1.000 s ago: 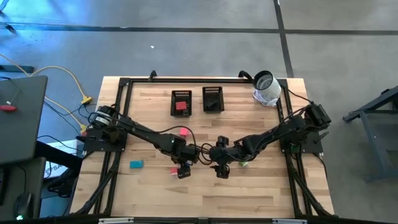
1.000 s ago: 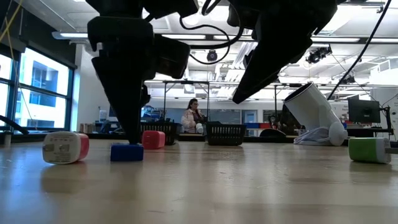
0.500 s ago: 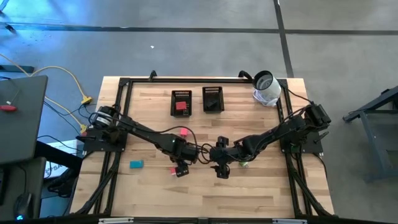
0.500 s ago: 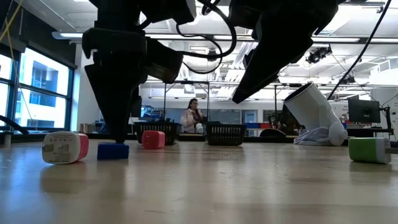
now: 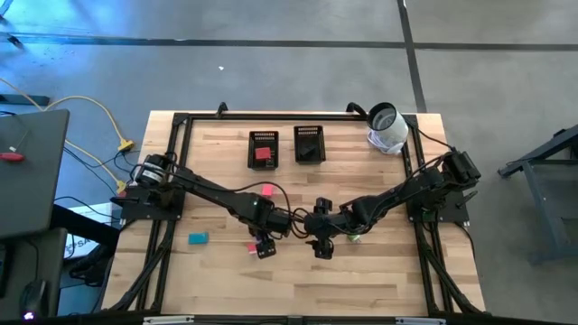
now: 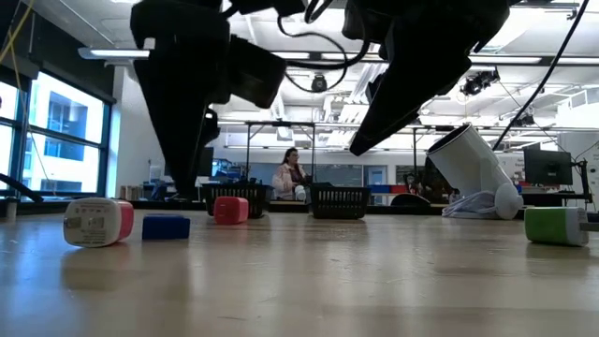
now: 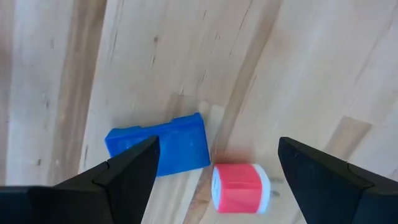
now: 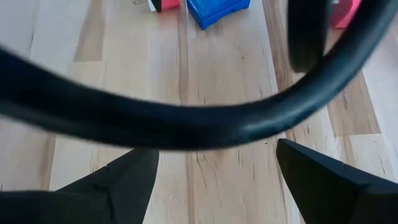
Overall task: Pick & Place Office items
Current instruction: Put the blue digital clock into the right black bin
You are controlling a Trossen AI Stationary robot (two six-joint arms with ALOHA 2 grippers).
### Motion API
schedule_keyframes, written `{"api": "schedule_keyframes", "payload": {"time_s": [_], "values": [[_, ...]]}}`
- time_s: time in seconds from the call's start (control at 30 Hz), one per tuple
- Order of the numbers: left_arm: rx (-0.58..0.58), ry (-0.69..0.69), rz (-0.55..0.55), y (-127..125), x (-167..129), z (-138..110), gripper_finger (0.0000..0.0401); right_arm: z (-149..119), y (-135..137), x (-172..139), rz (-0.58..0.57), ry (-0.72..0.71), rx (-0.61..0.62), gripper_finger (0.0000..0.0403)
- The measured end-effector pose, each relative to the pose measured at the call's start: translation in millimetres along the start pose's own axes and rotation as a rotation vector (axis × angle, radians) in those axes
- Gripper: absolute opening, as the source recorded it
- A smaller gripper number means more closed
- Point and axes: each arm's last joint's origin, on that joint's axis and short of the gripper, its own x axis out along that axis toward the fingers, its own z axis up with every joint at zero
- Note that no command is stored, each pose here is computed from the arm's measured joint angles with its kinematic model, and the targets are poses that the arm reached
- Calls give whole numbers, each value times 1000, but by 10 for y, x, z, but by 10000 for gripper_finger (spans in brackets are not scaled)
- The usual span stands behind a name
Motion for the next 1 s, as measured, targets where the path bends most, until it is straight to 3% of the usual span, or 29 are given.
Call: {"api": "schedule_keyframes", "payload": {"time_s": [0.27,1.0], "values": [[-31,47,120,44,-47,-77,320,1,0,0,0,0,0,313],[-66,6,187,91,-36,-57,320,1,0,0,0,0,0,313]]}}
